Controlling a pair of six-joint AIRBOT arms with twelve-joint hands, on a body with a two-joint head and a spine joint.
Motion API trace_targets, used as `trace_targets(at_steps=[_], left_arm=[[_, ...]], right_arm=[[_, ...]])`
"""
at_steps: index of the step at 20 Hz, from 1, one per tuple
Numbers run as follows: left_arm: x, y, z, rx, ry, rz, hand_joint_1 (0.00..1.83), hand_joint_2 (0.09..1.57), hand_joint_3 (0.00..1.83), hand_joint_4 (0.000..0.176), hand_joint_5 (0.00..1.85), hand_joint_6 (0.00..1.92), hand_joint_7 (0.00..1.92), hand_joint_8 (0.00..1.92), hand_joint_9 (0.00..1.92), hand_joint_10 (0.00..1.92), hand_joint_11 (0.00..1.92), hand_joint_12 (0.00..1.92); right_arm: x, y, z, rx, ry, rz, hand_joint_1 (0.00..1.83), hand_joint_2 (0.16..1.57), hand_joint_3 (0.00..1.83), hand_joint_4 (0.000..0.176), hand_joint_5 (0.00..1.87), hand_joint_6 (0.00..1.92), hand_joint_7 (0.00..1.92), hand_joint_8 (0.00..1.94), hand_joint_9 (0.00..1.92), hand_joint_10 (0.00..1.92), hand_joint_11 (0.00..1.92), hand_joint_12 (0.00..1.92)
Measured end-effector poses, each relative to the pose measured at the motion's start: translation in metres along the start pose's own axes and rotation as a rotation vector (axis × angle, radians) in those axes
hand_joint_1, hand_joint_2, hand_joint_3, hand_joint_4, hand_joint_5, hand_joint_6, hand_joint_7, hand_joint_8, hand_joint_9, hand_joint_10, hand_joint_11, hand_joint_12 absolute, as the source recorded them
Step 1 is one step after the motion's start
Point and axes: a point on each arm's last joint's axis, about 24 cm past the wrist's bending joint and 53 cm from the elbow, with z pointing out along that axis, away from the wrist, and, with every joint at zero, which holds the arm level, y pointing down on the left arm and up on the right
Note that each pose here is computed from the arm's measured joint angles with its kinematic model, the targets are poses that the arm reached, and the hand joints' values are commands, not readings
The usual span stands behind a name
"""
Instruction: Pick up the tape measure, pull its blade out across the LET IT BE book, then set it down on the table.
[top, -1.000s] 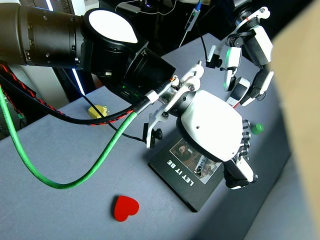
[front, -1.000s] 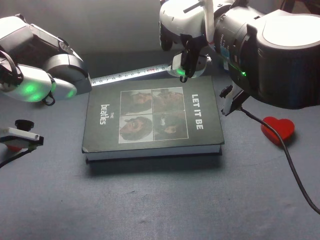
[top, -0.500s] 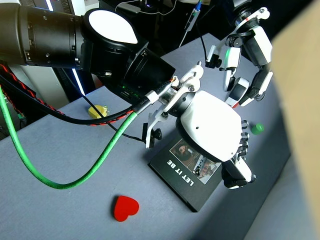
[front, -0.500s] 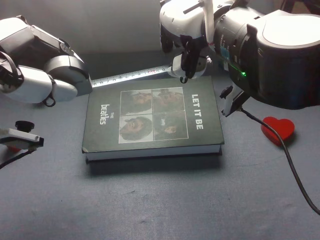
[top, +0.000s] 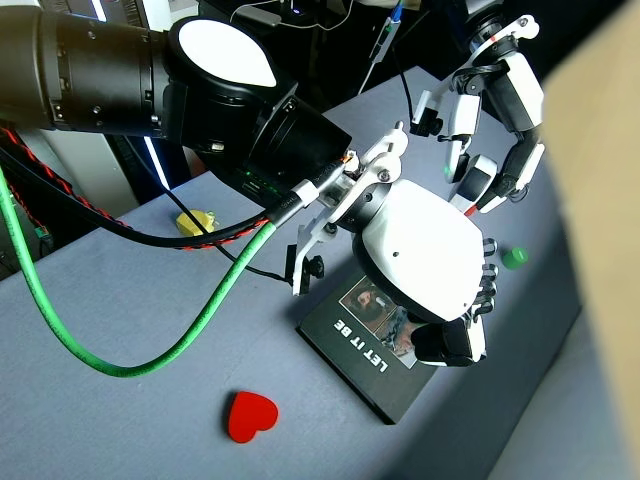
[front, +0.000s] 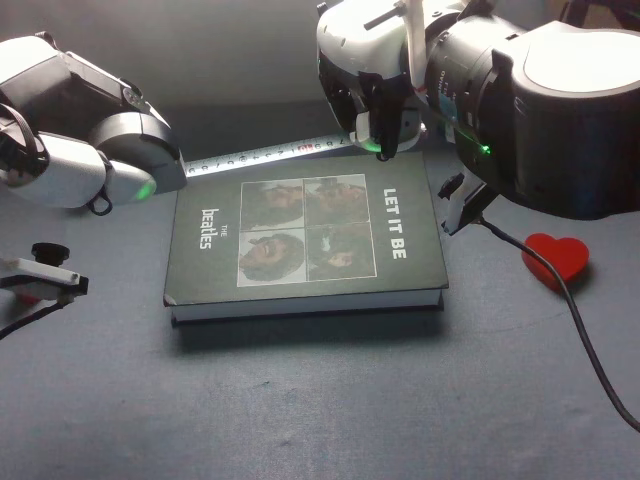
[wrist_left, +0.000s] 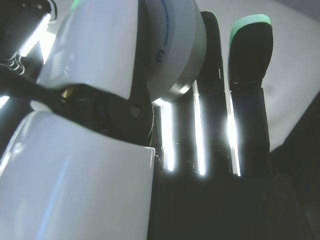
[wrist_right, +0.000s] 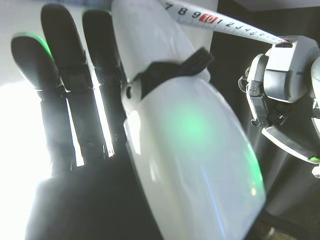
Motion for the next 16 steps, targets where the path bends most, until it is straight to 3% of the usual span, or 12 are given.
trace_targets(at_steps=[16], left_arm=[[-0.0002,0.0020,-0.0001,-0.004,0.000,0.005,1.49,1.10,0.00,0.000,1.00,0.60,0.91,1.03,0.92,1.18,0.91,1.49]], right_arm=[[-0.0004,-0.0029,-0.0001,0.000,0.002,-0.007,1.22,1.15,0.00,0.000,0.83,1.07,0.99,1.12,0.88,0.86,0.62,1.39]])
